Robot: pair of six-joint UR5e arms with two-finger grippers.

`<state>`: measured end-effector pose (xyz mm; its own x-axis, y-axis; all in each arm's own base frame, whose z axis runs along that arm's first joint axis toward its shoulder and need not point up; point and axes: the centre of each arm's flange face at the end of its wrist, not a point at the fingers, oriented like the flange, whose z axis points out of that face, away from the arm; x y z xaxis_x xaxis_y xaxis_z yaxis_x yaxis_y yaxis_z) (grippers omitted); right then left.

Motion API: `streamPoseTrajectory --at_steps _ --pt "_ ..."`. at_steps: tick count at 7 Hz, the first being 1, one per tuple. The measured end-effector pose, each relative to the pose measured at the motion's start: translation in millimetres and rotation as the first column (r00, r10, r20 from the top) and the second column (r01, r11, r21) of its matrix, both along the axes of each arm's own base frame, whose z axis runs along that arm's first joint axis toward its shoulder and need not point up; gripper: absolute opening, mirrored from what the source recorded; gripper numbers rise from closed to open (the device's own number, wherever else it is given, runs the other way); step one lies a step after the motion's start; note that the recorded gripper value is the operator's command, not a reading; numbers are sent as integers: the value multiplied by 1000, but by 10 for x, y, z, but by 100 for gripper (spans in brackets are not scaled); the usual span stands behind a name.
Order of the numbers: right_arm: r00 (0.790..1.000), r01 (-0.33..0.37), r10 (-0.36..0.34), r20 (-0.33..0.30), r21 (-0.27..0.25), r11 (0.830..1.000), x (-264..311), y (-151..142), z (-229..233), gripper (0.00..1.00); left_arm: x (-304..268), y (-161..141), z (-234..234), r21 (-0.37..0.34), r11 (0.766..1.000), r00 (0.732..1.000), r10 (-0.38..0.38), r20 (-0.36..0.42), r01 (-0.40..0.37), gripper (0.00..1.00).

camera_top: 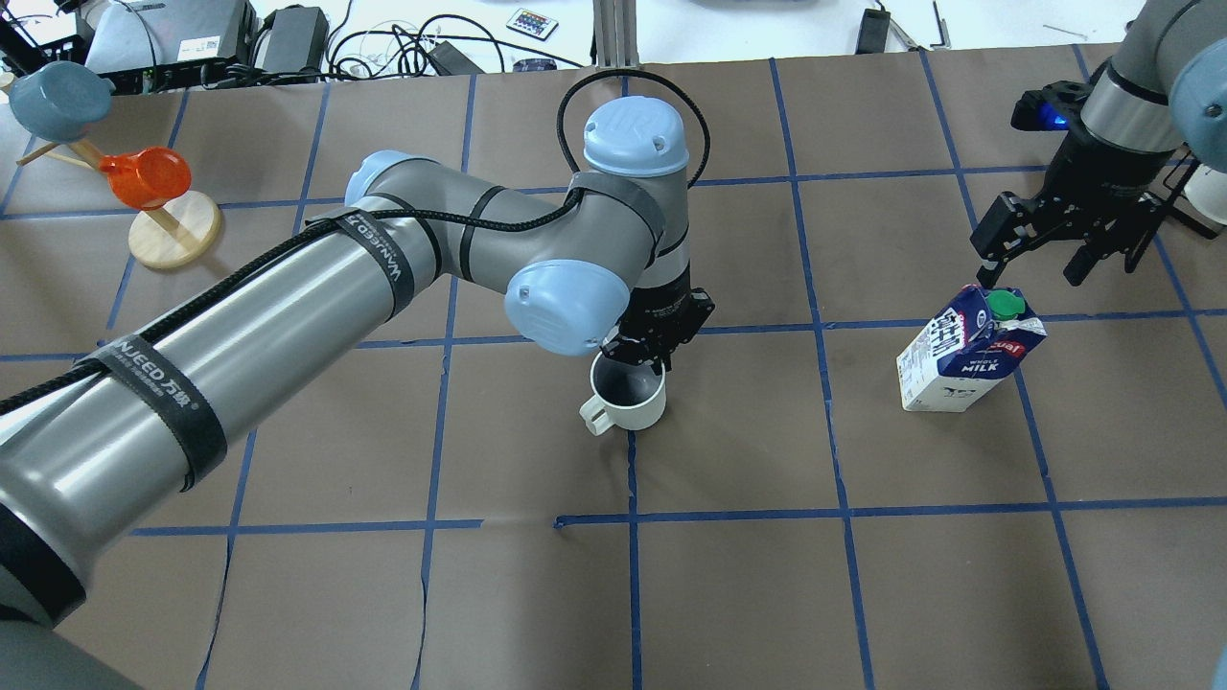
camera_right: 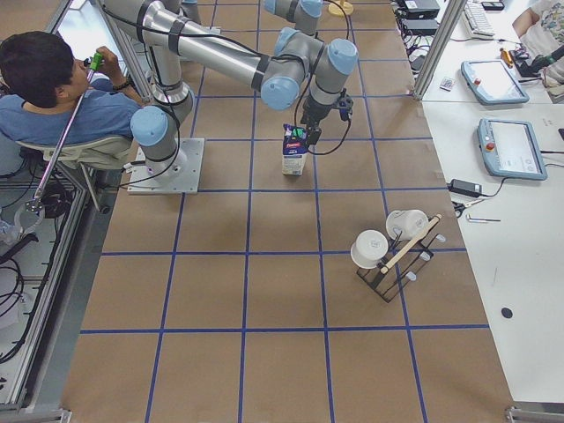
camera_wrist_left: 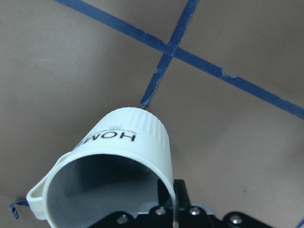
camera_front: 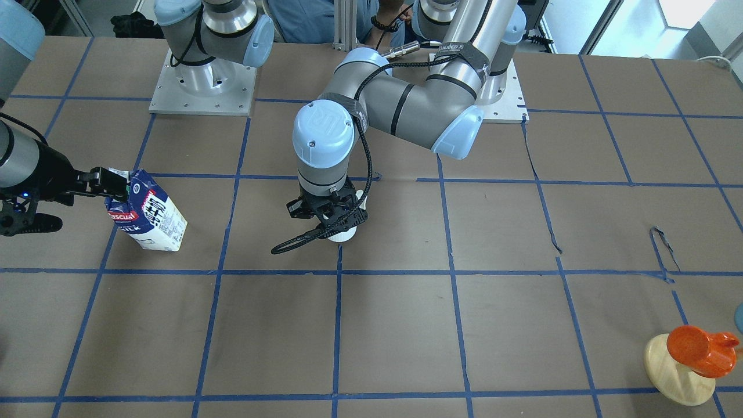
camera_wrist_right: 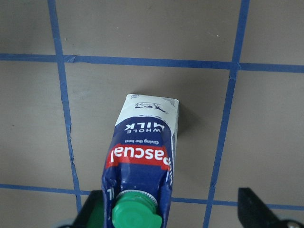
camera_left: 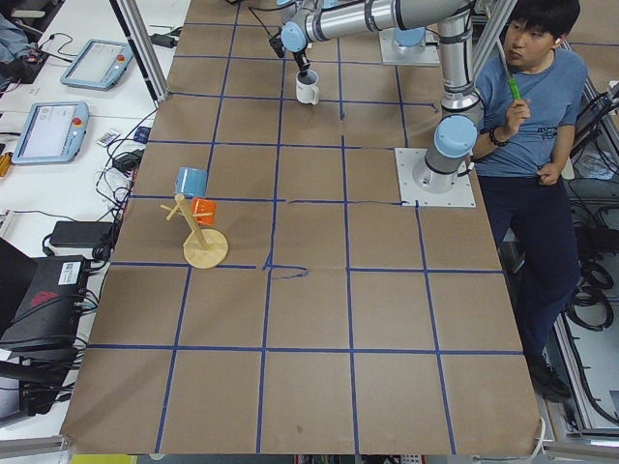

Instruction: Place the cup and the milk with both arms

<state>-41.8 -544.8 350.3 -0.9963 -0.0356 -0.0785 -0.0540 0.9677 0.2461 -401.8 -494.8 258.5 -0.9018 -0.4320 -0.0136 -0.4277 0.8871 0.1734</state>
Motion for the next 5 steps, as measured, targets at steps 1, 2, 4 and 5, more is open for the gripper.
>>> streamPoseTrajectory --at_steps 1,2,4,5 --pt "1000 11 -11 21 -1 1000 27 -12 -22 100 -3 -9 19 -5 1000 1000 7 -4 -7 100" --pt "999 29 -30 35 6 1000 59 -30 -65 100 5 -52 118 -20 1000 1000 16 -20 -16 100" --pt "998 62 -63 31 25 998 113 -74 -170 100 191 -259 639 -65 998 998 16 -67 -20 100" --pt "997 70 -71 25 32 997 116 -76 -184 98 368 -316 973 -84 996 996 -41 -77 34 100"
